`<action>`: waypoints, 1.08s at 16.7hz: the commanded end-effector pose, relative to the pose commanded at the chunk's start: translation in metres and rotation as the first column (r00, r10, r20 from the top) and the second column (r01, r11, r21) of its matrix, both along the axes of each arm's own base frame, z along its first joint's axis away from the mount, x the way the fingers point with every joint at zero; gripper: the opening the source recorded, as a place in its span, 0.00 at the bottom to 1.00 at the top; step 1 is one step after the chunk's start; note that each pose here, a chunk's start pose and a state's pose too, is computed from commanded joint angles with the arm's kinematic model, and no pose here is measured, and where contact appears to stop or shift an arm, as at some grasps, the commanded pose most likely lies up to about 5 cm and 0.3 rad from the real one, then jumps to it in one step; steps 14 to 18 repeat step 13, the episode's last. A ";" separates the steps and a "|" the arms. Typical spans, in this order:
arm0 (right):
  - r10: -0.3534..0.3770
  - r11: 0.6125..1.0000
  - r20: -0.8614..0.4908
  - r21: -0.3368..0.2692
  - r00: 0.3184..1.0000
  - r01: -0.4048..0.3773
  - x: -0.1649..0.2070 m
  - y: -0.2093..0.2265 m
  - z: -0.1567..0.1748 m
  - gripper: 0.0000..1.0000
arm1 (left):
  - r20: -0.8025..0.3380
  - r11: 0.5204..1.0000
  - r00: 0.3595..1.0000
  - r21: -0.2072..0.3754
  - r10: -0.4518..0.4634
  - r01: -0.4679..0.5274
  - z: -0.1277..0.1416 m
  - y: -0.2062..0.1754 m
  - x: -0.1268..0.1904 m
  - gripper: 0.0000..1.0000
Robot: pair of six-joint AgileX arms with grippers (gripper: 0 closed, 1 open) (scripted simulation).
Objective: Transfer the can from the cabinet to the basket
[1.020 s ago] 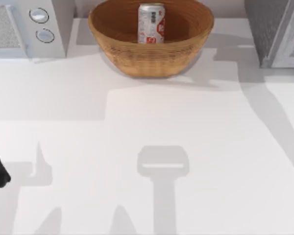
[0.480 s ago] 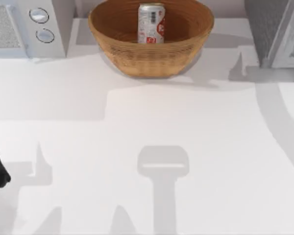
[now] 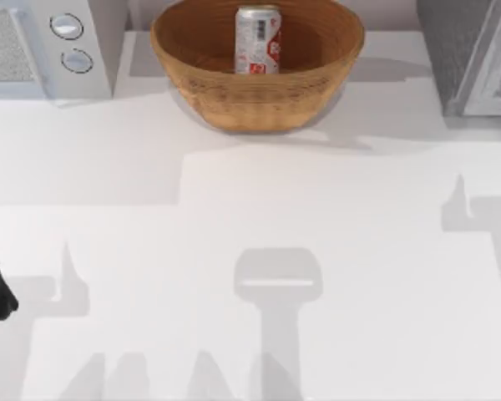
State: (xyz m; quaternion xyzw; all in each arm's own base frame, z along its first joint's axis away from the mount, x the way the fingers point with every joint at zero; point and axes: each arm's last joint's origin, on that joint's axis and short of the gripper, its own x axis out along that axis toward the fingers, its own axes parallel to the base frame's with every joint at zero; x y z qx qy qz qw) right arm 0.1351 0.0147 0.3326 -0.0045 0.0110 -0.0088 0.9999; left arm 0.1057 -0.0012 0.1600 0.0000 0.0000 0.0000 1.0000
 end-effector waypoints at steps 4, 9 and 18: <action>0.006 1.000 0.000 0.005 1.000 -0.006 -0.023 -0.010 -0.085 1.00 | 0.000 1.000 1.000 0.000 0.000 0.000 0.000 0.000 0.000 1.00; 0.015 1.000 0.014 0.008 1.000 -0.015 -0.029 -0.015 -0.159 1.00 | 0.000 1.000 1.000 0.000 0.000 0.000 0.000 0.000 0.000 1.00; 0.018 1.000 0.022 0.009 1.000 -0.018 -0.029 -0.016 -0.173 1.00 | 0.000 1.000 1.000 0.000 0.000 0.000 0.000 0.000 0.000 1.00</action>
